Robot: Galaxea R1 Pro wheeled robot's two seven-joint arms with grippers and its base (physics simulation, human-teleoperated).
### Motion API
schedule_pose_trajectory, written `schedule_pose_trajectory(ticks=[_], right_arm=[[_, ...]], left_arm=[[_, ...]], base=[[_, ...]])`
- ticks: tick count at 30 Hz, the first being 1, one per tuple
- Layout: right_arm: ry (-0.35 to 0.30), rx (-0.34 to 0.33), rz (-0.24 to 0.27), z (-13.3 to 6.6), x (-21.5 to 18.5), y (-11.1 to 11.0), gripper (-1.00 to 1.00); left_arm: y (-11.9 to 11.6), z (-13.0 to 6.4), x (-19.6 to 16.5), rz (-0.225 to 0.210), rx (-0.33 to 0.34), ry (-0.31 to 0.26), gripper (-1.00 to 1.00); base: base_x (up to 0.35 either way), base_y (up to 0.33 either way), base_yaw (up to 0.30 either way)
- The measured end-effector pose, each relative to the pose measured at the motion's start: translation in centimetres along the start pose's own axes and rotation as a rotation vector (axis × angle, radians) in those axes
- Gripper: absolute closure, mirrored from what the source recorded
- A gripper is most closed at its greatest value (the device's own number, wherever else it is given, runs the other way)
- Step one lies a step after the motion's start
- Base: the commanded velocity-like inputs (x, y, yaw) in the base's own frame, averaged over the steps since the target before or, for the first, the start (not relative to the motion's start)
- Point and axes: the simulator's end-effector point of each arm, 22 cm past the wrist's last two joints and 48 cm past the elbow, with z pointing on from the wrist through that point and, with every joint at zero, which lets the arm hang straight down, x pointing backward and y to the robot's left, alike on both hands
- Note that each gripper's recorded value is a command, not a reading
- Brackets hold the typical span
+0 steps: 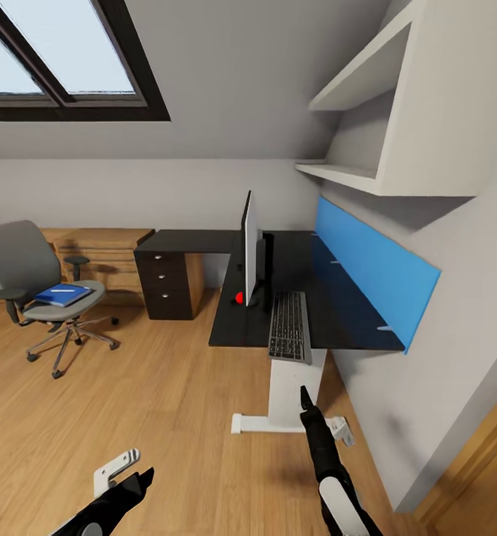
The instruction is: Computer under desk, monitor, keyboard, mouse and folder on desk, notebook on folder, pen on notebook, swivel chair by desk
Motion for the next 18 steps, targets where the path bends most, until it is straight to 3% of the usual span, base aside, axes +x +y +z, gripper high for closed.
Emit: schedule_pose_trajectory(ticks=[6,10,11,12,18], right_arm=[[-0.011,0.009,0.037,0.1,0.2,-1.0,-1.00],[-0.016,0.010,0.045,0.2,0.3,-1.6,-1.00],[-0.016,0.009,0.047,0.2,0.4,-1.7,-1.00],[-0.016,0.009,0.047,0.3,0.5,-1.8,-1.00],[-0.029,-0.004,0.049,0.5,0.3,-2.2,-1.00]], left_arm=[[-0.9,0.6,1.2,0.019,0.031,0.027,-1.00],[-2.9,0.1,1.4,0.044,0.111,0.062,-1.00],[-5.9,-1.7,0.9,0.066,0.237,0.105,-1.00],[-6.3,-2.1,0.8,0.069,0.261,0.118,-1.00],[-6.2,-2.0,1.3,0.063,0.291,0.140,-1.00]], base=[[0.000,0.000,0.000],[0.000,0.000,0.000],[0.000,0.000,0.000],[0.000,0.000,0.000],[0.000,0.000,0.000]])
